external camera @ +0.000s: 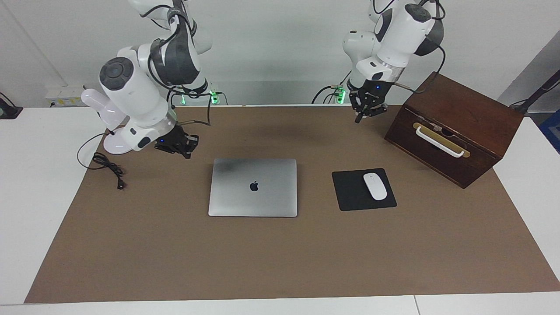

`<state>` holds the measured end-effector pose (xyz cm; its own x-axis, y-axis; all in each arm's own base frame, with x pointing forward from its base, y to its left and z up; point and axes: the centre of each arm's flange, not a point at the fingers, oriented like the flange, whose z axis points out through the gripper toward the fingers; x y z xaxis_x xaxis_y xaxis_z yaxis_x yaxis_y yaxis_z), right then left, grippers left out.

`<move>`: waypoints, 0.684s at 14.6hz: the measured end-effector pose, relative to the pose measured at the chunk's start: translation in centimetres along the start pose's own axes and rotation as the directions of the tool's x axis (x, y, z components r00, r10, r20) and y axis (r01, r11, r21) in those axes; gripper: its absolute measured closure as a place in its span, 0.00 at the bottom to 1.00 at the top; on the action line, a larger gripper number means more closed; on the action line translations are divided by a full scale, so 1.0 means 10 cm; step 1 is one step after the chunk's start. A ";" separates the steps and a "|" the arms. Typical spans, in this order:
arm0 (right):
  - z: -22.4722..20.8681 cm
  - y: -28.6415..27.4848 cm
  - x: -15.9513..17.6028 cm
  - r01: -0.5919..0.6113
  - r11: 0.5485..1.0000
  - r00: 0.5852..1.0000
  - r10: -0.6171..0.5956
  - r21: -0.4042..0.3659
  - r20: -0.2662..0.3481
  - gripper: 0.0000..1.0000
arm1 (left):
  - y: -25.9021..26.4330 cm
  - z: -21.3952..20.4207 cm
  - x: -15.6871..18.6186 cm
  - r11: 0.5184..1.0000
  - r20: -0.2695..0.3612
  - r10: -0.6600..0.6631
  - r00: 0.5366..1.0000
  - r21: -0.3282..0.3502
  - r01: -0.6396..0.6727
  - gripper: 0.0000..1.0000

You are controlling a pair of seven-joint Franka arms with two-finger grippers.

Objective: Close laptop with both arms

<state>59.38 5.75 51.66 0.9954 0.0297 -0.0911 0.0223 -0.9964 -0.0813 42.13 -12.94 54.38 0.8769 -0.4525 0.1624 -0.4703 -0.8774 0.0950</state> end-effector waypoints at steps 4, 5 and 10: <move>-0.42 0.23 0.03 0.072 0.996 0.995 -0.075 -0.054 -0.064 0.99 | -0.41 -0.47 -0.06 0.996 0.018 -0.076 0.997 0.047 0.075 0.81; -0.49 0.32 0.04 0.080 0.995 0.993 -0.085 -0.059 -0.077 0.99 | -0.52 -0.58 -0.08 0.992 0.010 -0.109 0.994 0.062 0.108 0.71; -0.76 0.51 -0.01 0.106 0.988 0.986 -0.119 -0.115 -0.113 0.93 | -0.77 -0.95 -0.11 0.931 -0.060 -0.322 0.945 0.162 0.328 0.16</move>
<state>60.06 0.12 58.76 0.9898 0.1391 0.0318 0.1383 -0.9901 0.0238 43.81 -4.16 62.77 0.9741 -0.1350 0.1816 -0.1341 -0.9908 -0.0173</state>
